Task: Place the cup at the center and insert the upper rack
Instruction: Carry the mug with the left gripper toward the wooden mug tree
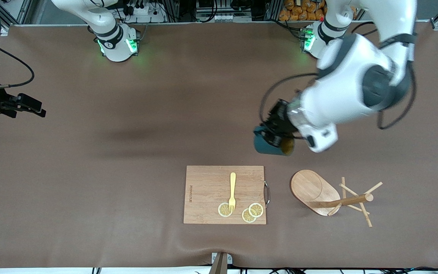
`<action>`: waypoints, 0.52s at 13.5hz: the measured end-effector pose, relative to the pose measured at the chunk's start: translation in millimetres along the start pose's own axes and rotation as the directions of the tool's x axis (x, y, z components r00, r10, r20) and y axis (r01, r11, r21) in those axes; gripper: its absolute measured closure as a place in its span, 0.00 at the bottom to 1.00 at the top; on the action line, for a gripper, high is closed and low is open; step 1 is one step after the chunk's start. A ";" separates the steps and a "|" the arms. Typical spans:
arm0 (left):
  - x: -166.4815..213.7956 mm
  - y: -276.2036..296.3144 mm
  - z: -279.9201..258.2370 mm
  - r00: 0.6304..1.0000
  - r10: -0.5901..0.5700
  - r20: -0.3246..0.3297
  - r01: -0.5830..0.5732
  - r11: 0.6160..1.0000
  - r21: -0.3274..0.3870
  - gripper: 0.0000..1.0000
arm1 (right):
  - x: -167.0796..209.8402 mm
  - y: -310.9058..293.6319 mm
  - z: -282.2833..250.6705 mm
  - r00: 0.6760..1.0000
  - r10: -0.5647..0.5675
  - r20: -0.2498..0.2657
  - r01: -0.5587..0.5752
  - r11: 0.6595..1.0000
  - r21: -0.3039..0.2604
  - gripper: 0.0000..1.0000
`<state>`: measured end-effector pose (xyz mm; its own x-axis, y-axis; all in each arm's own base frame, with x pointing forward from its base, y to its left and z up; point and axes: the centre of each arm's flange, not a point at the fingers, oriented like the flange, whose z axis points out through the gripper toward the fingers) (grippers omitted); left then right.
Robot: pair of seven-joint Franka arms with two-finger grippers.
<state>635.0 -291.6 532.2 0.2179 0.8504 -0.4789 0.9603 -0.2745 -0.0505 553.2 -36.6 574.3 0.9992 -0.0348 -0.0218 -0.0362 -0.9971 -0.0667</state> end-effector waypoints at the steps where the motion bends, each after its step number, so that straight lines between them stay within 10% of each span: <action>1: 28.5 2.7 -14.6 0.998 0.010 0.060 -0.010 1.000 -0.003 0.79 | -4.4 -8.9 -5.2 1.000 0.007 0.001 -0.007 1.000 -0.010 0.00; 7: 171.5 1.3 -70.4 0.910 0.081 0.408 -0.051 0.995 -0.085 0.79 | -17.0 -37.4 -17.1 1.000 0.002 0.004 -0.002 0.999 -0.035 0.00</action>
<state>685.9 -114.6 511.7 0.2049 0.5684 -0.7968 0.9593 -0.2782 0.0483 537.9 0.1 594.2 0.9990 -0.0369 -0.0254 -0.0377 -0.9988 -0.0320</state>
